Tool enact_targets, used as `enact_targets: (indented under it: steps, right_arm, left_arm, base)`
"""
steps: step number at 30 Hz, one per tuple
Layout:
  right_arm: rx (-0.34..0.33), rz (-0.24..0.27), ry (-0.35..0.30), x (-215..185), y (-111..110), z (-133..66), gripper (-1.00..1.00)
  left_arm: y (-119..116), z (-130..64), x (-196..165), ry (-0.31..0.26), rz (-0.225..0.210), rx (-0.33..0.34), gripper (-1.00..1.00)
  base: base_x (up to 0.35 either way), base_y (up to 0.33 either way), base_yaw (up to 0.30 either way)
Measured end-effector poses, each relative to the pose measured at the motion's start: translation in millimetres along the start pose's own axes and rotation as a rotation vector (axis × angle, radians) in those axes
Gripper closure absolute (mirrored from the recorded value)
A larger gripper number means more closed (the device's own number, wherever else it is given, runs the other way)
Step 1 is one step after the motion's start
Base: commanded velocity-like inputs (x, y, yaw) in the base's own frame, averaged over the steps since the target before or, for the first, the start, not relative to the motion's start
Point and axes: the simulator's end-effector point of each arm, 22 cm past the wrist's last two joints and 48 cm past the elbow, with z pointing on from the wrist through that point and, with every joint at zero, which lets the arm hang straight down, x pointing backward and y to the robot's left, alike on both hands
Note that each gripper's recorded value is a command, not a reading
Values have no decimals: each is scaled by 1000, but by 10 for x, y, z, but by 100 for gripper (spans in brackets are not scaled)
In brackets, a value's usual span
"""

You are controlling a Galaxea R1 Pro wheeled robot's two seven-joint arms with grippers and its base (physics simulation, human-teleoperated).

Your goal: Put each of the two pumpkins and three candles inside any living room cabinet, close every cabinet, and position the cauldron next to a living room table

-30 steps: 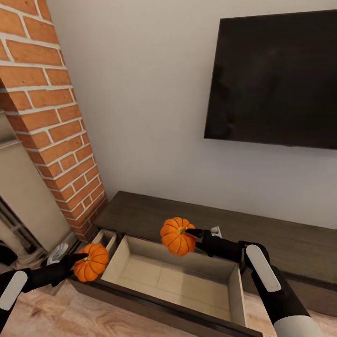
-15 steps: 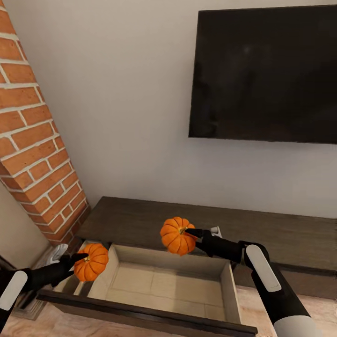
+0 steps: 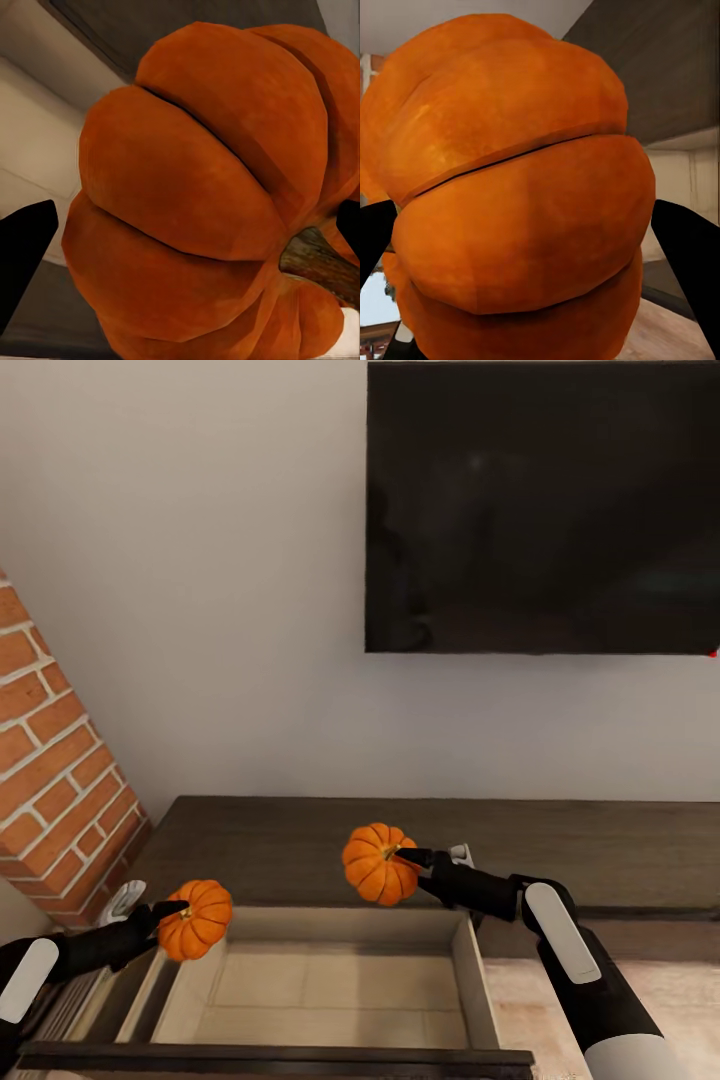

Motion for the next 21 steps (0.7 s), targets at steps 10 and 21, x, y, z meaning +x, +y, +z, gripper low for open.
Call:
enact_targets:
  steps: [10,21]
  right_arm:
    - [2,6,3,8,-34,13,100]
    - [5,2,2,4,-36,15,100]
  left_arm:
    - [31,19,17,5,-4,-5,100]
    - [38,20,19,5,-3,-7,100]
  base:
    - [45,71,-145]
    - [95,122,101]
